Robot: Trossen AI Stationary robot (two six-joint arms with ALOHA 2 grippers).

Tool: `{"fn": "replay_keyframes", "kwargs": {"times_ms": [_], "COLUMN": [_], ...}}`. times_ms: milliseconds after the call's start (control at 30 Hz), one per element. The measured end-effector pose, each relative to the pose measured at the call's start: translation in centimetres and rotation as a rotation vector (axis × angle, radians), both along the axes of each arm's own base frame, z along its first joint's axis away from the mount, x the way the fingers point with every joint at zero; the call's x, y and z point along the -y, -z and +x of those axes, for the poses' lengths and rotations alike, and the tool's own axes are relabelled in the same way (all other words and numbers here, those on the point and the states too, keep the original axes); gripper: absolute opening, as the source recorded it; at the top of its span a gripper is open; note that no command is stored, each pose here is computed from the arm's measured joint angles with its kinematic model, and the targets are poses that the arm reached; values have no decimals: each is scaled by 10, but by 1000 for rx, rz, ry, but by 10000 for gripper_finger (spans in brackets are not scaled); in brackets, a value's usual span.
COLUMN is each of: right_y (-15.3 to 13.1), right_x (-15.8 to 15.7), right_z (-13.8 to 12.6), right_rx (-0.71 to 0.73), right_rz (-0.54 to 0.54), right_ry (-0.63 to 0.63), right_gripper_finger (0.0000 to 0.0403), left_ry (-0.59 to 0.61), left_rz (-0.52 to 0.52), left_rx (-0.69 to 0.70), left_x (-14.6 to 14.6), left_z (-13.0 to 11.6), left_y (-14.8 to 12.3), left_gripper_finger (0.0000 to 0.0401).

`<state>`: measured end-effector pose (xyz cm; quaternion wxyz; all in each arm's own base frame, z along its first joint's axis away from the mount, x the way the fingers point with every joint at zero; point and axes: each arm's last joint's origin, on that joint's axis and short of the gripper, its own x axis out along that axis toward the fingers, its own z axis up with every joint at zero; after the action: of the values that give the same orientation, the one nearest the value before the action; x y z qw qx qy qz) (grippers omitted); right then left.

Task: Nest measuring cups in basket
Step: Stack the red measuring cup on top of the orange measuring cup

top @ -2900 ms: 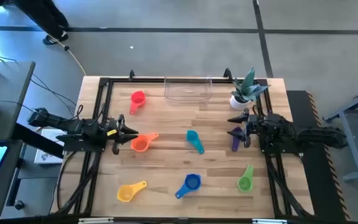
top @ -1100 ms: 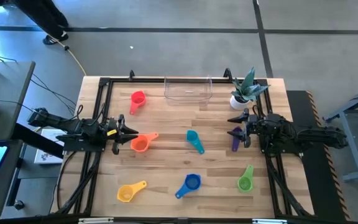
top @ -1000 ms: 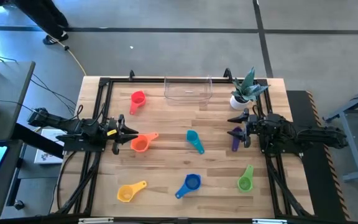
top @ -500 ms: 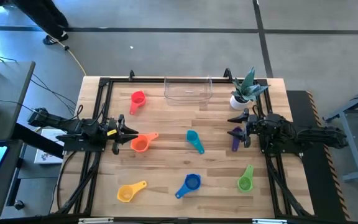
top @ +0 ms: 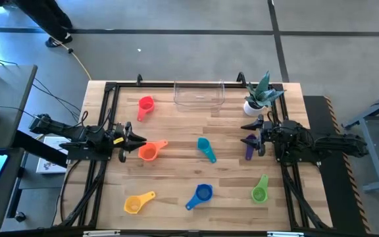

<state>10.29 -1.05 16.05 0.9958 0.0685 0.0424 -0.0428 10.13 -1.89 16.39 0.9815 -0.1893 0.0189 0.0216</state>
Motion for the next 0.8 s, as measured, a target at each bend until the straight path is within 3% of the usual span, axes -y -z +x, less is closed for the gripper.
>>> {"fn": "replay_keyframes", "kwargs": {"times_ms": [100, 200, 333, 567, 800], "right_y": [0, 0, 0, 0, 0], "right_x": [0, 0, 0, 0, 0], "right_z": [0, 0, 0, 0, 0], "right_rx": [0, 0, 0, 0, 0], "right_rz": [0, 0, 0, 0, 0], "right_ry": [0, 0, 0, 0, 0], "right_gripper_finger": [288, 288, 288, 288, 288], "left_ry": [-85, -177, -248, -278, -278], "left_rz": [-180, -280, -294, -317, -313], "left_rx": [22, 54, 76, 99, 180], "left_x": [-2, -5, -7, -8, -9], "left_z": [0, -1, -1, -1, -3], "left_y": [-1, -2, -3, -4, -23], "left_gripper_finger": [74, 74, 74, 74, 74]}}
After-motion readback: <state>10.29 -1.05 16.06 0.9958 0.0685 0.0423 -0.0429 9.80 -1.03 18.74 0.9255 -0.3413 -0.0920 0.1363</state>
